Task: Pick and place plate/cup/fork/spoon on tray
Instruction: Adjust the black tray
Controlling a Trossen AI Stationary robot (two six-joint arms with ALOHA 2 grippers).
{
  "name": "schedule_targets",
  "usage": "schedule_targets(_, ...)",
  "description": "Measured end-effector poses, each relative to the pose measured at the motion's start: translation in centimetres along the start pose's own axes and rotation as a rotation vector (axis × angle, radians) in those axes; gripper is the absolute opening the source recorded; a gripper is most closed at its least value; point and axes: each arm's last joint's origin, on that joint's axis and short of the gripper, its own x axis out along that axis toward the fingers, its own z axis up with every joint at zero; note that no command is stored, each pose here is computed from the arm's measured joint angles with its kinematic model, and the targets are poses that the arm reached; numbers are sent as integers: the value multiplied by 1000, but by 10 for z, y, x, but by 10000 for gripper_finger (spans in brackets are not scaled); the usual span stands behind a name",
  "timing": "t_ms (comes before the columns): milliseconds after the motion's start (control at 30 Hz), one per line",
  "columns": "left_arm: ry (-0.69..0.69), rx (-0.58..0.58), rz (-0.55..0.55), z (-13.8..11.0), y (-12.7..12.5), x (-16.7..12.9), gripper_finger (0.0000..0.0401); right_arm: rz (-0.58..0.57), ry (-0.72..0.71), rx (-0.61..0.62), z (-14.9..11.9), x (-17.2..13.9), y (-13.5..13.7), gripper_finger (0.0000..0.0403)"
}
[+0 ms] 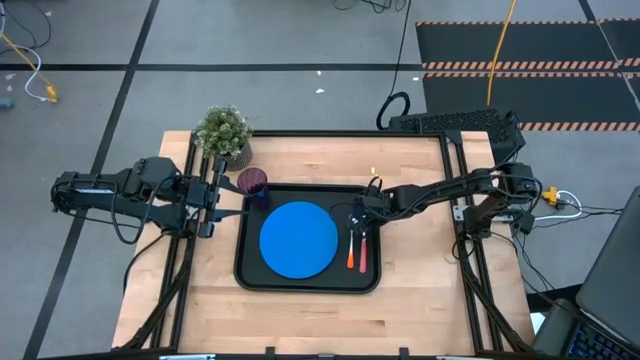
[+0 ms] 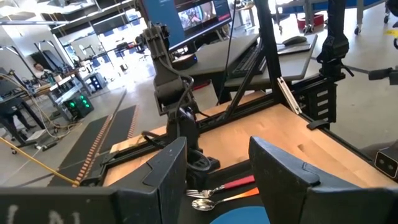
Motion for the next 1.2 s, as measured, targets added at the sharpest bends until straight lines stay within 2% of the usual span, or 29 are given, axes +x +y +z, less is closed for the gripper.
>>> schedule_targets(200, 1, -1, 0, 0, 0, 0, 177, 24, -89, 8, 4, -27, -5, 203)
schedule_targets(400, 11, -1, -4, -1, 0, 2, 177, 92, -339, -58, 7, -68, -5, 203)
schedule_targets(567, 29, 37, -10, -3, -1, 5, 177, 80, -547, -277, 4, -98, -5, 203)
schedule_targets(700, 44, 36, 60, -3, 2, 5, 177, 62, -559, -568, -2, -104, -2, 203)
schedule_targets(767, 58, 1, 108, -3, 3, 5, 177, 76, -540, -667, -5, -104, -1, 203)
schedule_targets(933, 91, -121, 176, -6, 5, 6, 177, 74, -537, -743, -6, -102, 2, 203)
schedule_targets(1033, 122, -199, 197, -9, 4, 8, 177, 118, -558, -823, -10, -103, 7, 203)
schedule_targets(1133, 219, -284, 226, -19, 3, 13, 177, 194, -555, -932, -21, -96, 8, 203)
schedule_targets(1200, 316, -324, 251, -28, -1, 13, 177, 240, -557, -959, -27, -93, 7, 203)
